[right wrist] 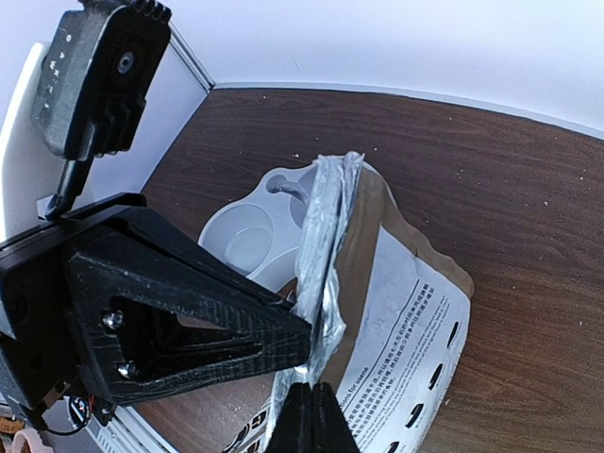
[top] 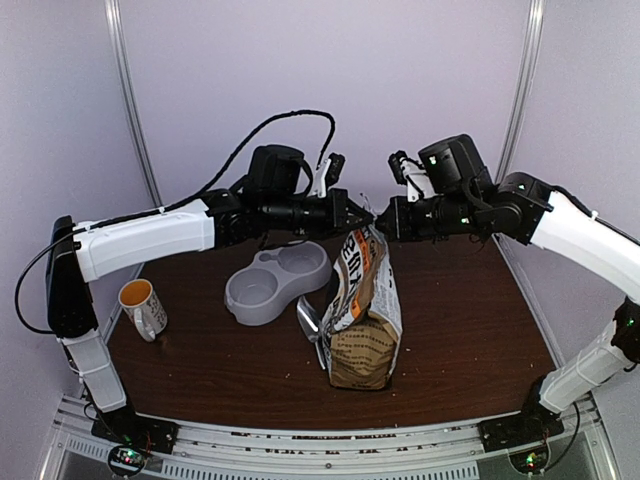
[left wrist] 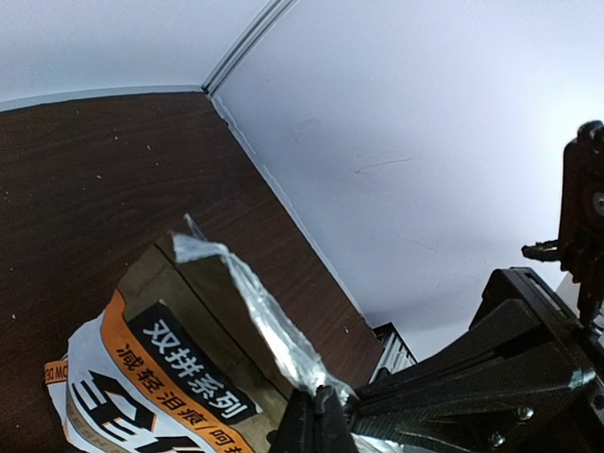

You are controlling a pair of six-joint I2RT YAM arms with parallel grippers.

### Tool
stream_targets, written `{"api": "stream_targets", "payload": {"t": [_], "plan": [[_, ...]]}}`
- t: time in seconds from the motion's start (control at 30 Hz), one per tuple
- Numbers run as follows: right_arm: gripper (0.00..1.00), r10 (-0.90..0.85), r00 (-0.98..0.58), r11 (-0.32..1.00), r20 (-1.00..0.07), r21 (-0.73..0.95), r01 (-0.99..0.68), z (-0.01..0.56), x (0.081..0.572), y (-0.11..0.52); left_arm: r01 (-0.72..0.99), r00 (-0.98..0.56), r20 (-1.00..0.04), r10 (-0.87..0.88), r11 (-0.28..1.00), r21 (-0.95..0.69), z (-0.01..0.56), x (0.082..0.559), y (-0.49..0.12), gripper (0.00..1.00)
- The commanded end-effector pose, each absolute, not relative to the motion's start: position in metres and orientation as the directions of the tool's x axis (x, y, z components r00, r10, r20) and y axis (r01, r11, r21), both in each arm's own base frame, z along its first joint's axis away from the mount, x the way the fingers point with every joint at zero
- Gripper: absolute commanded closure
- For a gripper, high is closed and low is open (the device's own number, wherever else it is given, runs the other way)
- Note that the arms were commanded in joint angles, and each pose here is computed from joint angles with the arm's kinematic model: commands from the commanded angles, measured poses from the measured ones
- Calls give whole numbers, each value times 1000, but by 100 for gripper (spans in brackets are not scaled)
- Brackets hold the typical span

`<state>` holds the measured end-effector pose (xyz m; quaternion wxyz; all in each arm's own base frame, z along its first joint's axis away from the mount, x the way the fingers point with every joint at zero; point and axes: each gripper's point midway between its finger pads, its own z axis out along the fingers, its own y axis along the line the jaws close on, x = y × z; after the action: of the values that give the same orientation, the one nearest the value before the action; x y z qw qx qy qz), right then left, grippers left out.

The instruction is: Serve the pet food

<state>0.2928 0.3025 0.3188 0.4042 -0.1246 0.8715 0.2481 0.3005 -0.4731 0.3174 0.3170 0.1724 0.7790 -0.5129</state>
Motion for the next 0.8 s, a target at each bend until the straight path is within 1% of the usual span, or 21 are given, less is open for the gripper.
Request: {"api": "stream_targets", "payload": {"t": [0.0, 0.3, 0.67, 0.77], "plan": [[100, -40, -631, 913, -775, 227, -338, 305, 301, 274, 637, -681, -725, -101, 407, -655, 343, 304, -464, 100], [100, -80, -599, 934, -797, 149, -323, 298, 306, 272, 653, -665, -740, -100, 404, -641, 348, 303, -462, 100], [100, -108, -611, 965, -784, 64, -253, 281, 316, 265, 668, -639, -762, -103, 417, -616, 355, 302, -457, 100], [100, -105, -618, 966, -779, 67, -250, 280, 317, 267, 672, -634, -766, -104, 415, -613, 357, 302, -456, 100]]}}
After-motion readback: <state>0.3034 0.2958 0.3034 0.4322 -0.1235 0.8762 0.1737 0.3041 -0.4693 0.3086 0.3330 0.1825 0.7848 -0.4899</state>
